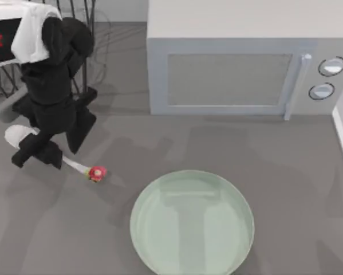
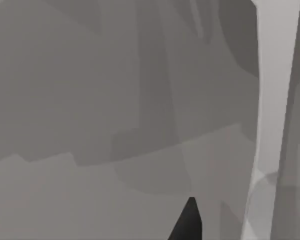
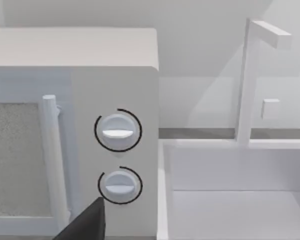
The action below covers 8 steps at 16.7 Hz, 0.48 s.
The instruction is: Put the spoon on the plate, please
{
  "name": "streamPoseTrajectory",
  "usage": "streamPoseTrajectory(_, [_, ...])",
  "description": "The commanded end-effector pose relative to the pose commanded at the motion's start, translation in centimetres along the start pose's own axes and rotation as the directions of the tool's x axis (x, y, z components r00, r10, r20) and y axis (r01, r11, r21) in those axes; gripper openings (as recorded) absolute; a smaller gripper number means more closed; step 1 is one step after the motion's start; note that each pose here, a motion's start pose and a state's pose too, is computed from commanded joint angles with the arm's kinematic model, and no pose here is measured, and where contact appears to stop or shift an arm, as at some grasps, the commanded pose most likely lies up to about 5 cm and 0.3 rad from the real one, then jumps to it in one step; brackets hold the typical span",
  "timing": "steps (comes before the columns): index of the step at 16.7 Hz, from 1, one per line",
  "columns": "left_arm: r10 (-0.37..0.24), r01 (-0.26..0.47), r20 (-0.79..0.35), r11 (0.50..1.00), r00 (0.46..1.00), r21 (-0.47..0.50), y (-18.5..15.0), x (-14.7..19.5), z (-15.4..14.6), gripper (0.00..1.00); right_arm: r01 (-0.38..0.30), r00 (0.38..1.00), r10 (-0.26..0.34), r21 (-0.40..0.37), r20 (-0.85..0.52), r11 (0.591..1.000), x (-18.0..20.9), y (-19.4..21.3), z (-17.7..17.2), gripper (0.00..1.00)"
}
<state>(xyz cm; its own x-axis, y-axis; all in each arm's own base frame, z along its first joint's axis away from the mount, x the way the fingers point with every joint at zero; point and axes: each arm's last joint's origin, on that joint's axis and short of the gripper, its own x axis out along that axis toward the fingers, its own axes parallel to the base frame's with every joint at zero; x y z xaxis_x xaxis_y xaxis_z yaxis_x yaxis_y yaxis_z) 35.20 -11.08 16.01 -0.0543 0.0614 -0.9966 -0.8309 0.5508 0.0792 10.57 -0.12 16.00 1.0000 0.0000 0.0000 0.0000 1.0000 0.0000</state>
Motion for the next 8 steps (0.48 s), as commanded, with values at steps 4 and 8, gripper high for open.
streamPoseTrajectory(4, [-0.024, 0.026, 0.012, 0.977, 1.0, -0.21, -1.7, -0.8, -6.4, 0.0, 0.0, 1.0, 0.0, 0.0, 0.0, 1.0, 0.0, 0.0, 0.0, 1.0])
streamPoseTrajectory(8, [-0.042, 0.044, 0.012, 0.935, 0.999, -0.352, -2.2, -1.4, -12.7, 0.0, 0.0, 1.0, 0.0, 0.0, 0.0, 1.0, 0.0, 0.0, 0.0, 1.0])
